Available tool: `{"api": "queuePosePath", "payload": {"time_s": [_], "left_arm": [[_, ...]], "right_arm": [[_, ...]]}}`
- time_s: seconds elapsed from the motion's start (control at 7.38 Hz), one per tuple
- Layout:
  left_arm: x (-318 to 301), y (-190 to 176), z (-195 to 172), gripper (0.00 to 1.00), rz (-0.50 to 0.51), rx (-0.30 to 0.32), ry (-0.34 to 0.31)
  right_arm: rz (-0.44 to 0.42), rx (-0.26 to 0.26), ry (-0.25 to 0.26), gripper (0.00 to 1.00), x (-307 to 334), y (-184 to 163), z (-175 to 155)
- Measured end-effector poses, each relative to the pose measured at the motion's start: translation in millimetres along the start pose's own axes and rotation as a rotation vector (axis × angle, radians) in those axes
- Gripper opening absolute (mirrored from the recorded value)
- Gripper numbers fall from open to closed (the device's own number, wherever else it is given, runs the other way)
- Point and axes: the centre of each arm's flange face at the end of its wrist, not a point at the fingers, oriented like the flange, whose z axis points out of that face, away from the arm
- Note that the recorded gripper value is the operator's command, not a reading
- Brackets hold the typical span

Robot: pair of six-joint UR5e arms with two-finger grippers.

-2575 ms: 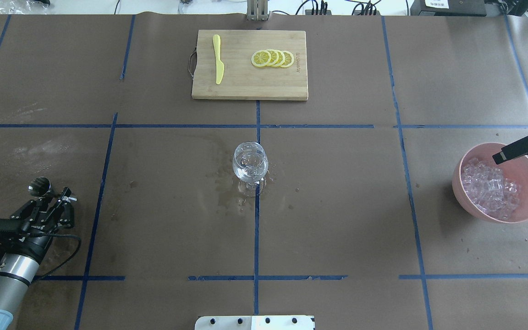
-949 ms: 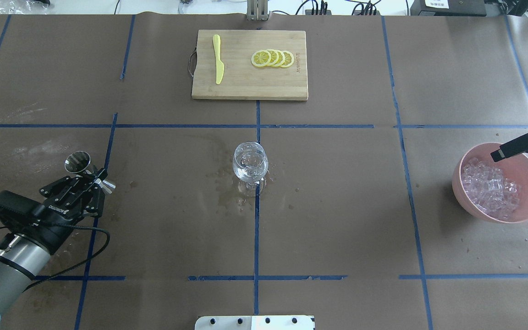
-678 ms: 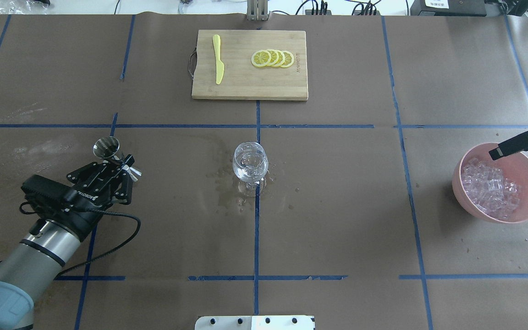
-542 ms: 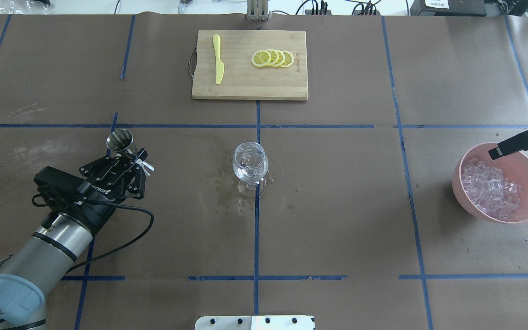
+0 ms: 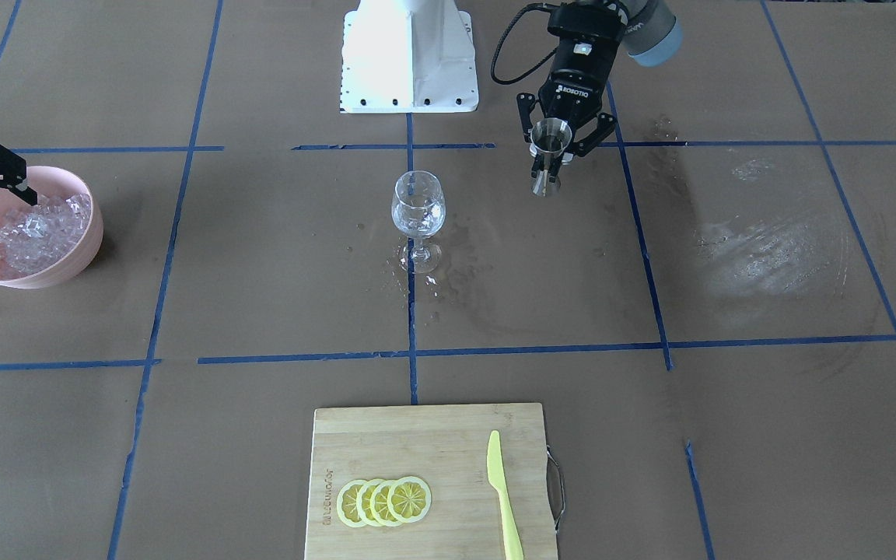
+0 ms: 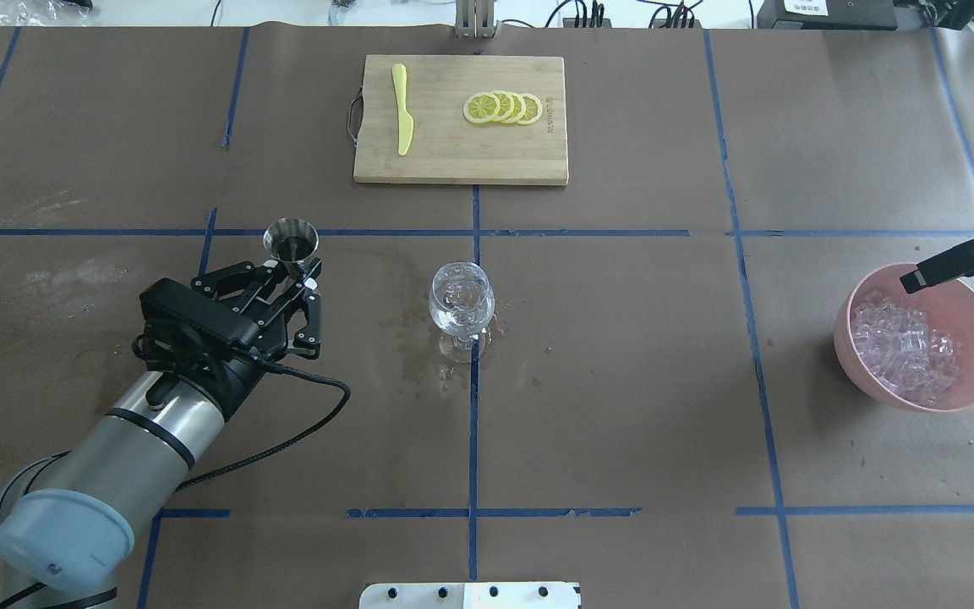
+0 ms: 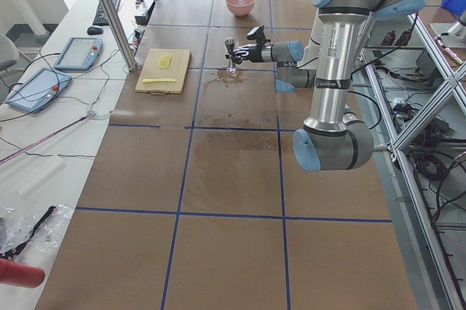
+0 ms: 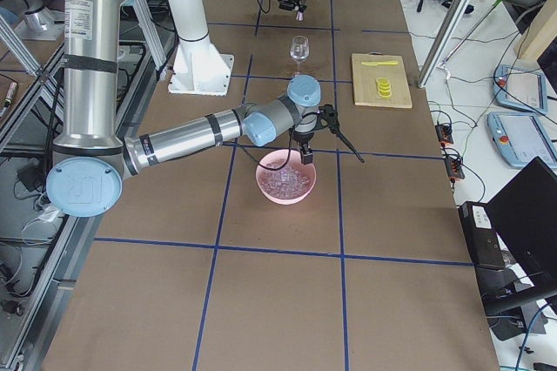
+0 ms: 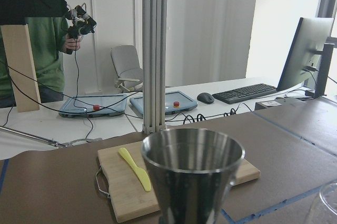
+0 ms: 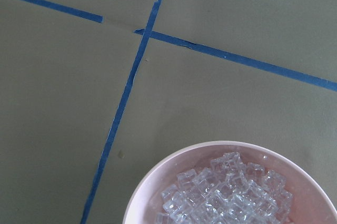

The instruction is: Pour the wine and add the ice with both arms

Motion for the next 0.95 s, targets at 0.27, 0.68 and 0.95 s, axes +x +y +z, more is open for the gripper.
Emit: {"api": "queuePosePath", "payload": {"time_s": [0.27, 0.68, 0.95], "left_arm": [[34, -29, 7, 0.0, 0.135, -0.139, 0.007], [76, -51, 19, 0.0, 0.316, -0.308, 0.04], [88, -56, 25, 0.0, 0.426, -0.383, 0.039]], "right_arm": [[0.0, 0.0, -0.001, 1.0, 0, 0, 0], [-0.002, -0.001, 0.005, 1.0, -1, 0, 1], [-0.006, -0.006, 0.008, 1.0, -2, 1, 5]]}}
